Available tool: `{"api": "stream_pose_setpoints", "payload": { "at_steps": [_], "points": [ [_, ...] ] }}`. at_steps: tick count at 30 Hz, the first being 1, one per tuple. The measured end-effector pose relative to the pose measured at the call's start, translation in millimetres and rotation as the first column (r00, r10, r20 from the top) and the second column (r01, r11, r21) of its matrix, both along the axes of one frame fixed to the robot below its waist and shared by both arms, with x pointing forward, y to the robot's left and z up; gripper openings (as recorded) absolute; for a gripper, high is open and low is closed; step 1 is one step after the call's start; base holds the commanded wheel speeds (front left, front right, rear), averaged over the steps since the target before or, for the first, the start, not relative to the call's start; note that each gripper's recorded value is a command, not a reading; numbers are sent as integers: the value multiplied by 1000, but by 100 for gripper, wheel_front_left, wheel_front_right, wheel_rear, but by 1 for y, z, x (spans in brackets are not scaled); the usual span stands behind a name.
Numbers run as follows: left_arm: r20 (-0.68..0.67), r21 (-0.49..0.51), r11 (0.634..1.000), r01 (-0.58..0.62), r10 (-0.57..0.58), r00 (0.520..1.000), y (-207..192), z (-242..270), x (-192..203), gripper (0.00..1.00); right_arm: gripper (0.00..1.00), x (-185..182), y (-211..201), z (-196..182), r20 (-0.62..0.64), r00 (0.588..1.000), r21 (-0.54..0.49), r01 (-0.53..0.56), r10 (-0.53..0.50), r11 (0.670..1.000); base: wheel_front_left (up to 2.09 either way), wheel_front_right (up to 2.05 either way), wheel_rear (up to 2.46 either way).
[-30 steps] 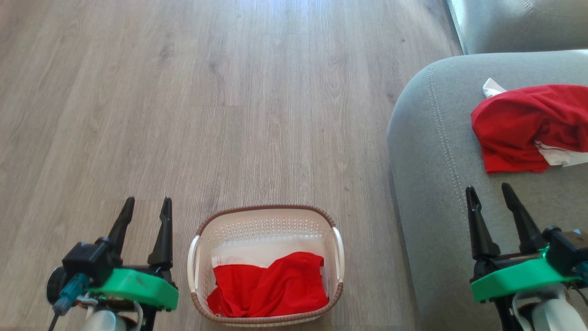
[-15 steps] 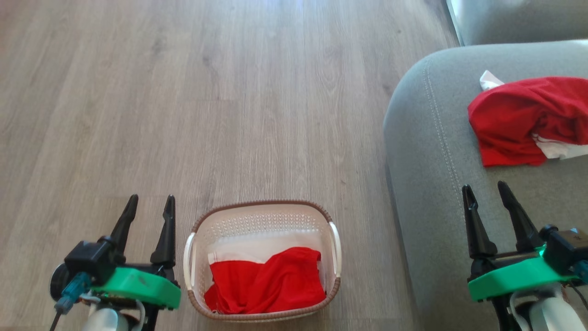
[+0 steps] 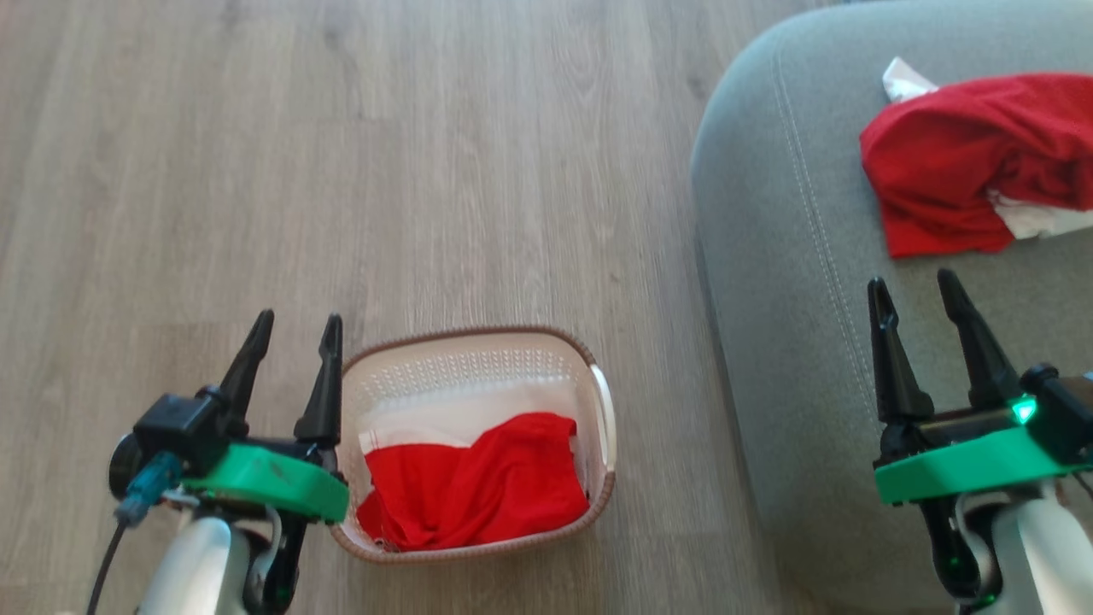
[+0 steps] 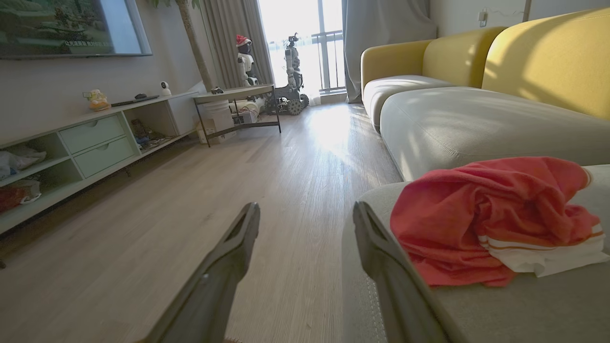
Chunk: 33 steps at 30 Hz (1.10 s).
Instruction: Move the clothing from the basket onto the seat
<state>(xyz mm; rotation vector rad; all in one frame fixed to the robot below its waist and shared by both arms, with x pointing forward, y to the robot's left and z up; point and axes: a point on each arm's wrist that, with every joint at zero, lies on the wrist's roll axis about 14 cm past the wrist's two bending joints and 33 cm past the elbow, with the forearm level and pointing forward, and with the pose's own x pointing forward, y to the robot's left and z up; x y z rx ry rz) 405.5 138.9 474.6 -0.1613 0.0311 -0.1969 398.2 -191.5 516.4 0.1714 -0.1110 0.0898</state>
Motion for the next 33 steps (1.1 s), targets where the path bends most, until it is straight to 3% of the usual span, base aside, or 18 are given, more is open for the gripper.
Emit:
{"api": "stream_pose_setpoints", "payload": {
  "at_steps": [10,15,23,33],
  "points": [
    [-127,-6,997,82,-82,988,-23,-51,40,100,100,28,-10,-10,-9,1000,-19,25,-25,999,0,0,0],
    [-270,-40,992,116,-122,955,-36,-97,52,100,100,40,-14,-20,-27,999,-33,36,-36,999,0,0,0],
    [-454,-60,984,169,-178,873,-58,-163,60,100,100,59,-17,-29,-31,999,-52,34,-36,998,0,0,0],
    [-674,-94,957,276,-265,690,-85,-239,37,100,100,81,-18,-29,5,999,-95,36,-35,995,0,0,0]
  ]
}}
